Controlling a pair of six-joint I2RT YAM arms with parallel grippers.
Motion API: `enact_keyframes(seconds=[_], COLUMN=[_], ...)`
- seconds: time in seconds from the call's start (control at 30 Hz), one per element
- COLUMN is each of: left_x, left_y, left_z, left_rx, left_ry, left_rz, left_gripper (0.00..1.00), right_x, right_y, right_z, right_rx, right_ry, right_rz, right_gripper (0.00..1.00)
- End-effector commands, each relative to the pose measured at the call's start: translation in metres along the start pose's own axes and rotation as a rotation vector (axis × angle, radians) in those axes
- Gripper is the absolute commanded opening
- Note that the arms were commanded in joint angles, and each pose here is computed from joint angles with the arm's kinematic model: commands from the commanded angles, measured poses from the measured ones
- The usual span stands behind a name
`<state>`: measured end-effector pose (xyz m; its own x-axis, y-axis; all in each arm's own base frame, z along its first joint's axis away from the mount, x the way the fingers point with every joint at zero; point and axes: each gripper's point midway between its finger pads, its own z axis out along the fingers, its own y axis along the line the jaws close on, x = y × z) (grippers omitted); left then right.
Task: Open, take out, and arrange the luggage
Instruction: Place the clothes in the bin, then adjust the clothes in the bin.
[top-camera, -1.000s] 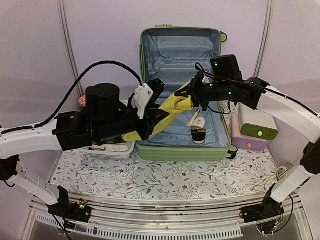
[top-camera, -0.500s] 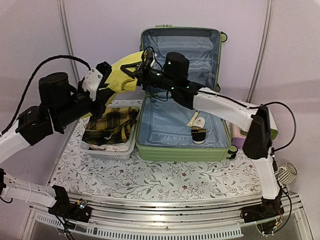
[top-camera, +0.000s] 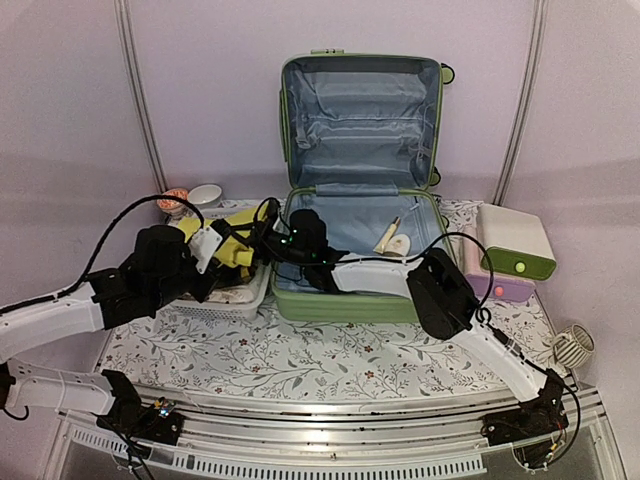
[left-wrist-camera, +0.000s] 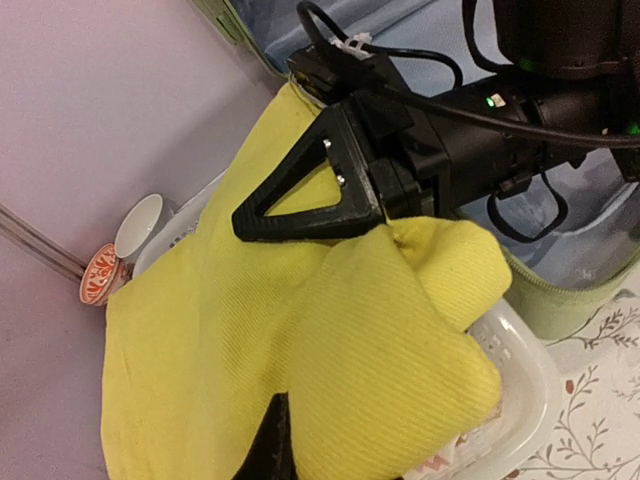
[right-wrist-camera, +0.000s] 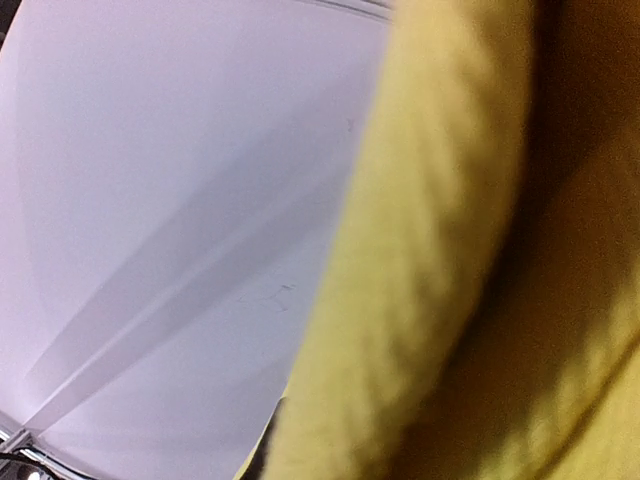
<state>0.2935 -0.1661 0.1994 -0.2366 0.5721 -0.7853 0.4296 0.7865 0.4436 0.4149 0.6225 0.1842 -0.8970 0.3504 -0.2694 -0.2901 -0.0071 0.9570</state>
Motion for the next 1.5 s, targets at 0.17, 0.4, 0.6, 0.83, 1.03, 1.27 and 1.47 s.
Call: enact_keyframes(seconds=[0.17, 0.4, 0.6, 0.83, 1.03, 1.27, 1.47], left_x=[-0.038, -0.022, -0.030, -0.067, -0.055, -0.006, -0.030], left_y=[-0.010, -0.020, -0.033, -0.015, 0.051, 0.104, 0.081], left_z=[0.005, 0.000, -0.014, -0.049, -0.049, -0.017, -0.002], left_rx=[0.090, 0.141, 0.250, 0.301, 0.123, 0.087, 0.295], left_ry=[-0.085, -0.033, -0.063, -0.074, 0.081, 0.194, 0.093], left_rz=[-0.182, -0.134, -0.183, -0.340, -0.530, -0.777, -0.841], left_gripper=[0.01, 0.03, 0.33, 0.98, 0.97, 0.92, 0.68], right_x=[-0.127, -0.129, -0.134, -0.139, -0.140, -0.129, -0.095], right_y=[0.065, 0.058, 0.070, 0.079, 0.096, 0.094, 0.109], right_z=[-0.044, -0.054, -0.059, -0.069, -0.078, -0.084, -0.115], right_rx=[0.067, 0.134, 0.148, 0.213, 0.238, 0.309, 0.376], right_ry=[-0.318, -0.331, -0.345, -0.361, -0.354, -0.275, -0.095], right_rz=[-0.192, -0.219, -0.256, -0.316, -0.364, -0.363, -0.471], right_gripper=[0.03, 0.10, 0.34, 0.54, 0.55, 0.64, 0.64])
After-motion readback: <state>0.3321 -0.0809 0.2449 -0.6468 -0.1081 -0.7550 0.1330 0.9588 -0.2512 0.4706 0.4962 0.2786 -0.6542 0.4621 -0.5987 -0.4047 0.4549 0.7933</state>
